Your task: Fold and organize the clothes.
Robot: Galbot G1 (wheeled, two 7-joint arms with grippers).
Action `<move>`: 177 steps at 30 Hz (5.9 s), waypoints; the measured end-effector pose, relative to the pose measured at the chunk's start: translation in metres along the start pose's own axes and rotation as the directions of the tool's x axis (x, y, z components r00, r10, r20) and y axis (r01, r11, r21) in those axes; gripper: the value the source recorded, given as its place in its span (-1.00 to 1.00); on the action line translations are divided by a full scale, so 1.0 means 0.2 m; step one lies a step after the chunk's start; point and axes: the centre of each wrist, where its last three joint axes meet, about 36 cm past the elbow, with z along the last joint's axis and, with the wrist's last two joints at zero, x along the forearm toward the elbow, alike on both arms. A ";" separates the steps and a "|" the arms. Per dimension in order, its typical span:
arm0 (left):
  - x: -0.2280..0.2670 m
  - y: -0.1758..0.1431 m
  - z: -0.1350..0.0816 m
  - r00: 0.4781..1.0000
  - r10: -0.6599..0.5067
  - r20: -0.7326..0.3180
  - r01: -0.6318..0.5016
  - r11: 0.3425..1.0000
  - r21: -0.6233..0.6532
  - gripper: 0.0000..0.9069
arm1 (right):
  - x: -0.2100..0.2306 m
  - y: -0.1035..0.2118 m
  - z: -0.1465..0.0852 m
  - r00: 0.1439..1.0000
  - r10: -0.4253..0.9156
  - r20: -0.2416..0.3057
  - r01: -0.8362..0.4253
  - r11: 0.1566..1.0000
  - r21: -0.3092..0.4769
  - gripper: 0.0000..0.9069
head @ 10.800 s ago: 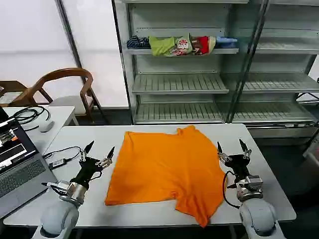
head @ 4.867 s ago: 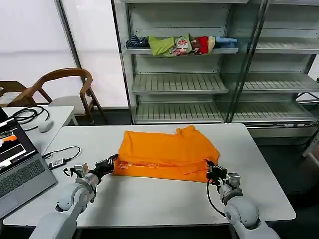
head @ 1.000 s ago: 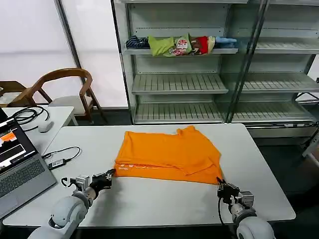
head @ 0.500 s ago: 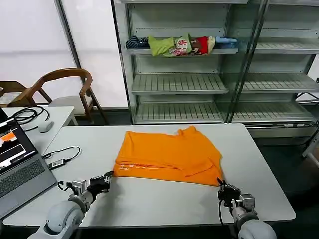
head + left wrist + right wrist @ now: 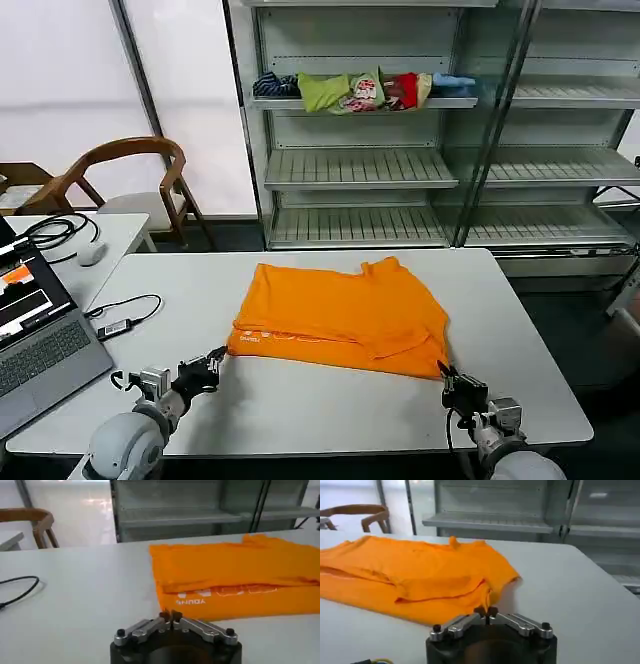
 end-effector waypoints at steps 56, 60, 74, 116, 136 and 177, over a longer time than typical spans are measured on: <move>-0.01 -0.02 0.03 0.995 -0.008 -0.096 0.010 1.000 0.019 -0.98 | 0.06 0.02 0.03 1.000 -0.020 0.022 0.019 1.000 0.019 -1.00; 0.09 -0.03 0.07 0.995 -0.004 -0.103 0.007 1.000 0.025 -0.98 | 0.11 0.04 0.05 0.999 -0.026 0.020 0.025 0.999 0.024 -1.00; 0.44 -0.05 0.15 0.994 -0.015 -0.112 0.019 0.999 0.035 -0.98 | 0.35 0.09 0.12 0.999 -0.039 -0.004 0.039 0.998 0.048 -1.00; 0.52 -0.02 -0.08 0.997 -0.056 0.060 0.059 0.998 -0.034 1.00 | 0.37 0.02 -0.12 0.991 0.081 0.102 -0.082 0.997 0.004 1.00; -0.05 0.18 -0.24 0.996 -0.036 0.085 0.036 0.999 0.009 1.00 | -0.45 0.15 -0.51 0.993 0.084 0.080 -0.079 0.994 -0.071 1.00; -0.55 0.35 -0.26 0.998 -0.032 -0.059 0.036 0.998 0.061 1.00 | -1.27 0.41 -0.62 0.991 0.033 -0.128 -0.044 0.996 -0.078 1.00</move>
